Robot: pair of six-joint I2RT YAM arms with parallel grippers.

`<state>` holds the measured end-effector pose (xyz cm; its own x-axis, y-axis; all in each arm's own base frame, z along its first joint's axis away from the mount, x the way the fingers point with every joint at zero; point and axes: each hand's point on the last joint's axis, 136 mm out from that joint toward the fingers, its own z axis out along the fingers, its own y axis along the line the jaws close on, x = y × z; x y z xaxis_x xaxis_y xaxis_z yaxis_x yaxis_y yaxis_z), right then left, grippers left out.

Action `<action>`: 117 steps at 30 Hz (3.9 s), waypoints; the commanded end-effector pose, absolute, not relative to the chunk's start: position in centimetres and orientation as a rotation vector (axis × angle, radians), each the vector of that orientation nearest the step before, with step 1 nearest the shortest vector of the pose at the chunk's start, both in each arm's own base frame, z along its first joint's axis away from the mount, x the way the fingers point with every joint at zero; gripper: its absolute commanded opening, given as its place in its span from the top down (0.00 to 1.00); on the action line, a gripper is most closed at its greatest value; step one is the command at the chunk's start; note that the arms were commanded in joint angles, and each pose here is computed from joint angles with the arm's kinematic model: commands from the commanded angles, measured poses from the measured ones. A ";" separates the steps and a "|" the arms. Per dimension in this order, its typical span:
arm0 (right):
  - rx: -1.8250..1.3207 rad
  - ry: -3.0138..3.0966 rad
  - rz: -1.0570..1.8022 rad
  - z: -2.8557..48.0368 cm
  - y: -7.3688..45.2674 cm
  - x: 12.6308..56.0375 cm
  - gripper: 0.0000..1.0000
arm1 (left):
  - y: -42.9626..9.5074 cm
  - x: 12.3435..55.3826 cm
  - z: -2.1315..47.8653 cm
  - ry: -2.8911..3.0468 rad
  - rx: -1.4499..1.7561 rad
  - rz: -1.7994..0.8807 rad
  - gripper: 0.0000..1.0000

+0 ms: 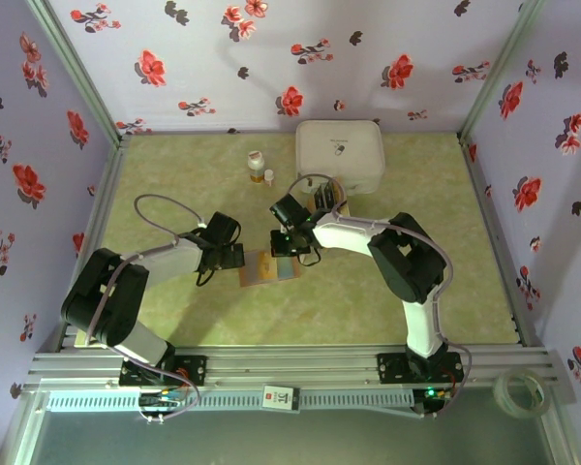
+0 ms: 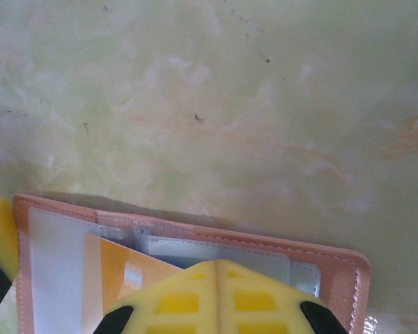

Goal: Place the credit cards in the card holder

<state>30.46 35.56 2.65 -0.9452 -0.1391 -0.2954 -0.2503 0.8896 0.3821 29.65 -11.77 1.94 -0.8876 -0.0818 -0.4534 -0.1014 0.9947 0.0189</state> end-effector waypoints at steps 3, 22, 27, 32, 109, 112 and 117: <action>-0.312 2.807 0.644 2.3 37.0 30.0 1.00 | -12.4 30.1 1.8 2.667 -0.127 0.044 0.00; -0.363 2.779 0.565 4.7 36.0 29.4 1.00 | -12.3 29.8 3.1 2.661 -0.122 0.032 0.00; -0.354 2.772 0.592 5.6 35.5 28.4 1.00 | -11.9 29.1 4.0 2.652 -0.152 0.020 0.00; -0.355 2.783 0.610 5.2 35.7 27.5 1.00 | -11.3 28.1 3.8 2.663 -0.174 0.027 0.00; -0.340 2.789 0.636 4.0 37.5 27.3 1.00 | -12.5 25.8 0.4 2.715 -0.128 0.024 0.09; -0.341 2.799 0.637 3.6 37.6 27.3 1.00 | -12.5 25.8 0.5 2.714 -0.129 0.024 0.09; -0.341 2.813 0.651 3.0 38.0 27.2 1.00 | -12.6 25.9 0.5 2.714 -0.125 0.022 0.09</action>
